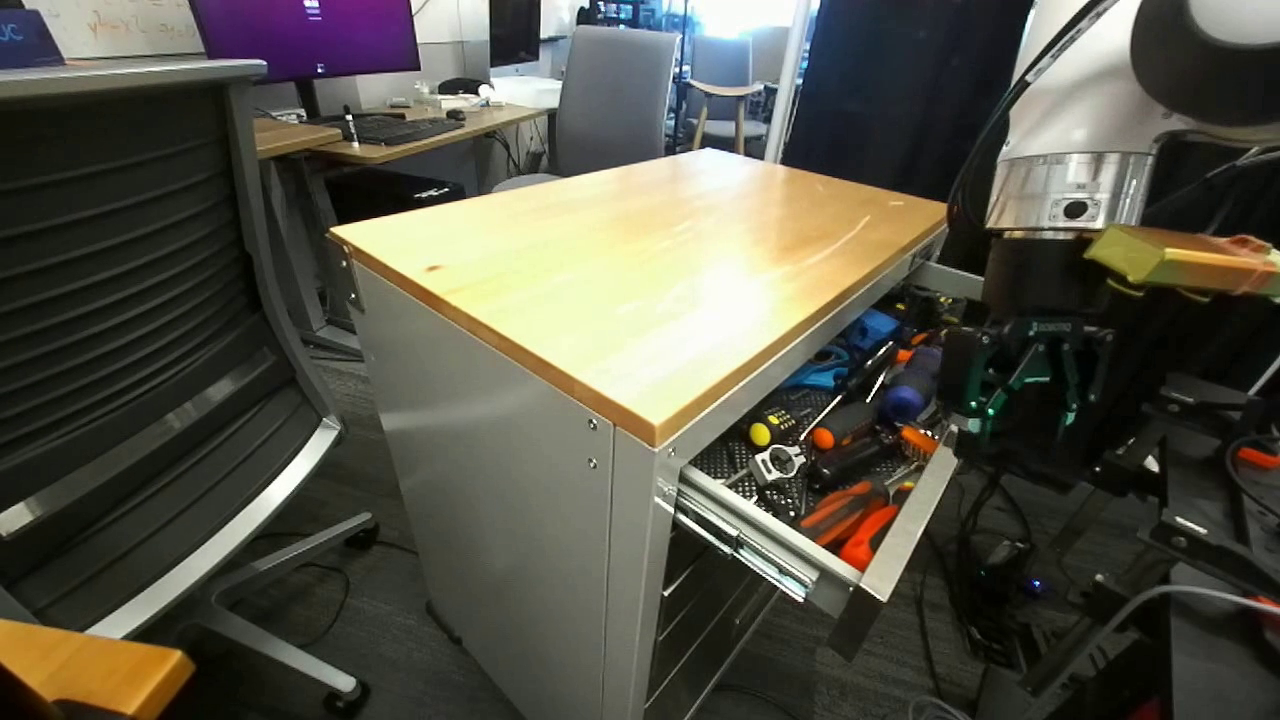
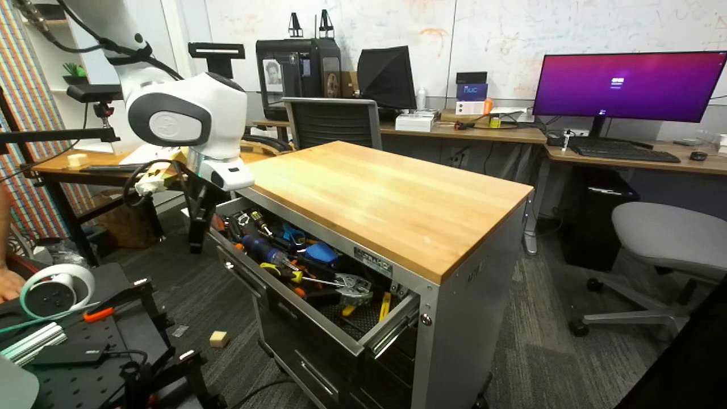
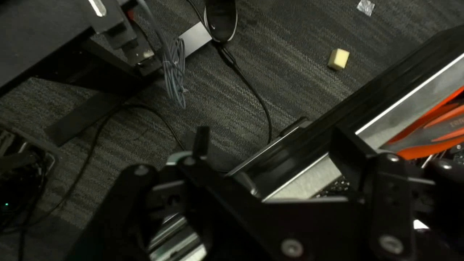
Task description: Put the screwdriver in the open drawer then close the drawer
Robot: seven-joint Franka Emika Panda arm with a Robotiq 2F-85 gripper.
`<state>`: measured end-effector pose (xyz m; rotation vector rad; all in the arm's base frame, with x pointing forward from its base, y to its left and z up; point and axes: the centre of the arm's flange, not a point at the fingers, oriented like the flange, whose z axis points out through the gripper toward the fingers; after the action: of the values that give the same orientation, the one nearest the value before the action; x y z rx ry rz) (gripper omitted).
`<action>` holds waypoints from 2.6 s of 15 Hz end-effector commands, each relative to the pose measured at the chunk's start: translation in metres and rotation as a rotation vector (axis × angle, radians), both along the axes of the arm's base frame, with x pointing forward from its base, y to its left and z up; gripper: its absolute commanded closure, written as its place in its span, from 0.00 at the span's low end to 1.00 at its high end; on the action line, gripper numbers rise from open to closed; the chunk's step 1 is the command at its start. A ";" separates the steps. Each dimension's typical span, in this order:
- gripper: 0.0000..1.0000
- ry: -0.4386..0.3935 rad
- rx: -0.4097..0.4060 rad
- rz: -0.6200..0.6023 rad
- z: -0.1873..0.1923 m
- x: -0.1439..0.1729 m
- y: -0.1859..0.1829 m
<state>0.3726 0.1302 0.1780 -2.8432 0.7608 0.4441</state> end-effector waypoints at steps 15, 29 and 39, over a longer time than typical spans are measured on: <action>1.00 -0.362 -0.293 0.525 -0.016 0.054 0.068; 0.74 -0.789 -0.415 0.699 -0.011 0.067 0.098; 0.04 -0.624 -0.160 0.625 0.121 0.049 0.083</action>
<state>0.4145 0.2081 0.2250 -3.0851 -0.2195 -0.5826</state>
